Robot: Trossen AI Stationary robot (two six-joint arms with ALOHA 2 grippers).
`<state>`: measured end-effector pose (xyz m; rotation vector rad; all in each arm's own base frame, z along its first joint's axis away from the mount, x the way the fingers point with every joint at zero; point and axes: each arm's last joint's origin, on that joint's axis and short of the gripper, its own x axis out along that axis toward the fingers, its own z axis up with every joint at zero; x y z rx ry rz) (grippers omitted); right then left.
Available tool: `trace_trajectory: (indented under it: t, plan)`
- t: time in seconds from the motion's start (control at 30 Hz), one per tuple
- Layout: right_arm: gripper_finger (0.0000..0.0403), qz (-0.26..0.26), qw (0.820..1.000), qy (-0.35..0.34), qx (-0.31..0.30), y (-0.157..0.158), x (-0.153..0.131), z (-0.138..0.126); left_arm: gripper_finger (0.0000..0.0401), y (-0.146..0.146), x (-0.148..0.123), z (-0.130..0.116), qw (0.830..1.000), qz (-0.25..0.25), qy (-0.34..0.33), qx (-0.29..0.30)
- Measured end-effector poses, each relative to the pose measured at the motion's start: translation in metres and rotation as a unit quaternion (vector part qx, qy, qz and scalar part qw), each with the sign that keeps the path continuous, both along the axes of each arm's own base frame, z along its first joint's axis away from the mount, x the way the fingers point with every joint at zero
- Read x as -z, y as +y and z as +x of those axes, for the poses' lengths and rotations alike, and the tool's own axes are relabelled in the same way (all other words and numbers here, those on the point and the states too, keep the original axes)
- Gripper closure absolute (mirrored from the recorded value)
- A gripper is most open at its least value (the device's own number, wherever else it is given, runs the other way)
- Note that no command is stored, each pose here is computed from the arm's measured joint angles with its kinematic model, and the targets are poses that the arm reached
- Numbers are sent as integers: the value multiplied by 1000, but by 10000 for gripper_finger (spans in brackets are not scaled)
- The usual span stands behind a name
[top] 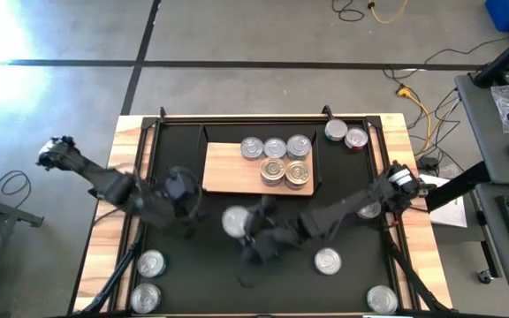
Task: Stack canned seafood by type on shelf
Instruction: Stack the top left light blue tuna can on the light blue tuna can
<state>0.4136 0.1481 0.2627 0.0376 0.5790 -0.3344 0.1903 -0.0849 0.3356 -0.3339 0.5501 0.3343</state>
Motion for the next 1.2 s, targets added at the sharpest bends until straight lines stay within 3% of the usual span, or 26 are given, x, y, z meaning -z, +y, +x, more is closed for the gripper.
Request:
trace_trajectory:
  t: [0.17,0.37,0.47,0.57,0.67,0.83,1.0,1.2]
  plan:
    - [44,-1,998,-10,65,-60,-23,20,72,37,-27,-9,999,29,-21,22]
    - [44,-15,989,1,148,-144,-36,28,72,84,-54,-7,990,137,-17,-18]
    - [44,11,987,5,160,-180,-36,28,72,106,-61,-5,987,158,-8,-41]
    - [44,26,985,8,170,-209,-36,26,72,126,-63,-2,985,171,-23,-28]
    - [44,35,983,28,179,-233,-33,20,72,148,-54,5,983,169,-64,-20]
    - [44,67,977,60,192,-261,-26,10,72,183,-33,16,984,116,-128,-48]
    - [42,74,972,68,213,-276,-17,9,72,201,-16,37,984,145,-95,-39]
    - [41,103,960,69,250,-282,-13,4,72,230,16,60,990,135,-29,-37]
